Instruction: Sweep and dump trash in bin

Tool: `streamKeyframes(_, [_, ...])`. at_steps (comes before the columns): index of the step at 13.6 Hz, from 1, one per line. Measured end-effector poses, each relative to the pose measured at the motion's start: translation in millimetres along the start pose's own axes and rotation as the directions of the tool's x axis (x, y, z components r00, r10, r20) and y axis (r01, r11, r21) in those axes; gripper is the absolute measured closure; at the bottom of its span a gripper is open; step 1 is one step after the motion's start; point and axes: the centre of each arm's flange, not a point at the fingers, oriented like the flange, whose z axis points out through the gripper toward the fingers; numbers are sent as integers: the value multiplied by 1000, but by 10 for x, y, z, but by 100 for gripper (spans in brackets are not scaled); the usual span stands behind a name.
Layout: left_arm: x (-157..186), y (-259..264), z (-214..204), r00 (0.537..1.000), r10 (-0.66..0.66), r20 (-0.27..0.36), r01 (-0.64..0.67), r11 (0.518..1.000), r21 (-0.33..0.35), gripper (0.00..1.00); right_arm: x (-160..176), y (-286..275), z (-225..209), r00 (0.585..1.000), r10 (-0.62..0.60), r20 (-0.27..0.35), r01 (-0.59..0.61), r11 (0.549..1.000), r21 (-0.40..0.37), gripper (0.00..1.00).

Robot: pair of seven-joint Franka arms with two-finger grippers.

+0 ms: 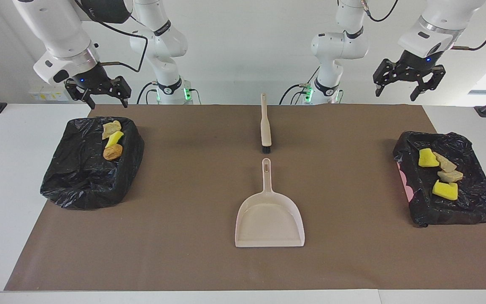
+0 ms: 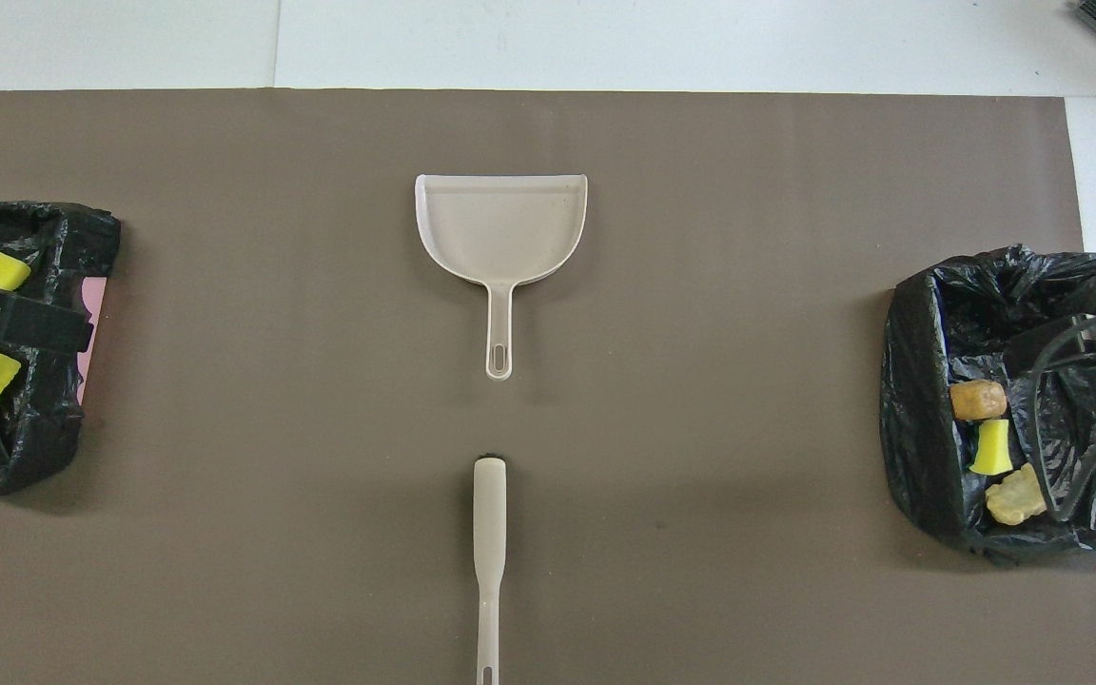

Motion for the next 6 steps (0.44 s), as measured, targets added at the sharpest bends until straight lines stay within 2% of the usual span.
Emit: streamKeyframes(6, [-4,-26,9,1000,-5,3,5,1000,0,0,0,0,0,1000,0,0,0,1000,0,0])
